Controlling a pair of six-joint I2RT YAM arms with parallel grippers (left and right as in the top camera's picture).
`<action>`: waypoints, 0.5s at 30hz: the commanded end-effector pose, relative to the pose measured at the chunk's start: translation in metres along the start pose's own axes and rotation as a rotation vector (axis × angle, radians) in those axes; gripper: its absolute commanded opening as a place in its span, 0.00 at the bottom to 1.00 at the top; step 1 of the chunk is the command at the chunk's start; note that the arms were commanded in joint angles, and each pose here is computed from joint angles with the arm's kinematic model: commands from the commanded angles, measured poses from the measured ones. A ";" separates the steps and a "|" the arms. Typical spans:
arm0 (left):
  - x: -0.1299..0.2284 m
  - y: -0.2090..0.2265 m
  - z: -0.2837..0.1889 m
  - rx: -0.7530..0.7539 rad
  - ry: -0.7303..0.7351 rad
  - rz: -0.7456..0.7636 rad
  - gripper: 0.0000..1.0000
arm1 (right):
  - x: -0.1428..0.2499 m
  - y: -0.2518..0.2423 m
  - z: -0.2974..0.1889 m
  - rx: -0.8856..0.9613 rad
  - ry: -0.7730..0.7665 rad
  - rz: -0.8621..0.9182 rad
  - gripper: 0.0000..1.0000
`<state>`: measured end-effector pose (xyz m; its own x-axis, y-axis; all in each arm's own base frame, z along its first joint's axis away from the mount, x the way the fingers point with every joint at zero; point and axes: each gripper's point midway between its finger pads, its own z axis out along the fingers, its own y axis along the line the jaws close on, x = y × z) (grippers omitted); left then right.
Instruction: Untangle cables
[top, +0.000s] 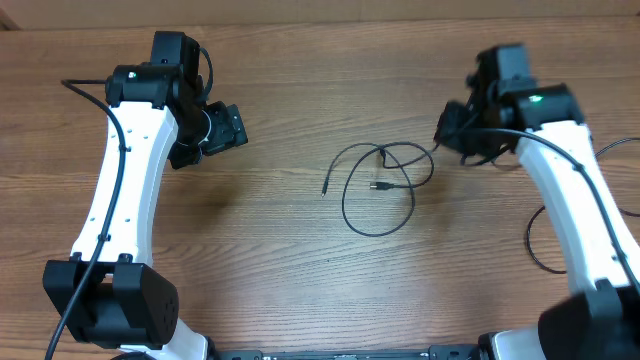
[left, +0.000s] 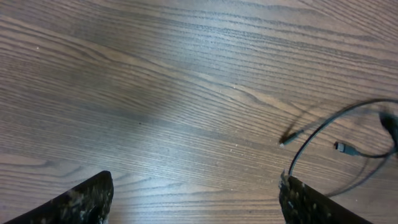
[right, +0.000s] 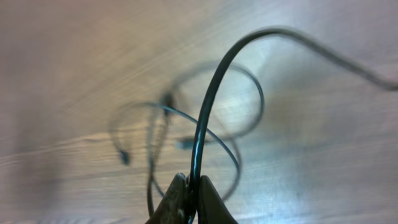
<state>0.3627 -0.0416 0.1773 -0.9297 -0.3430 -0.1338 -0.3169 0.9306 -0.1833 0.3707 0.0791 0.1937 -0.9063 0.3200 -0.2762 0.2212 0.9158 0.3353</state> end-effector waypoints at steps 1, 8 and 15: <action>-0.002 -0.003 0.000 0.005 -0.002 0.019 0.85 | -0.023 0.021 -0.047 -0.054 -0.135 -0.105 0.04; -0.001 -0.002 0.000 0.003 0.001 0.019 0.85 | -0.039 0.030 -0.075 -0.059 -0.238 -0.192 0.04; -0.001 -0.002 0.000 0.003 0.001 0.019 0.84 | -0.054 -0.015 -0.082 0.207 -0.320 -0.155 0.04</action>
<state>0.3620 -0.0415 0.1771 -0.9302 -0.3427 -0.1313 -0.3172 0.9308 -0.1818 0.3844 0.0532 0.2637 -0.8249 0.2220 -0.5198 0.1289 0.9693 0.2094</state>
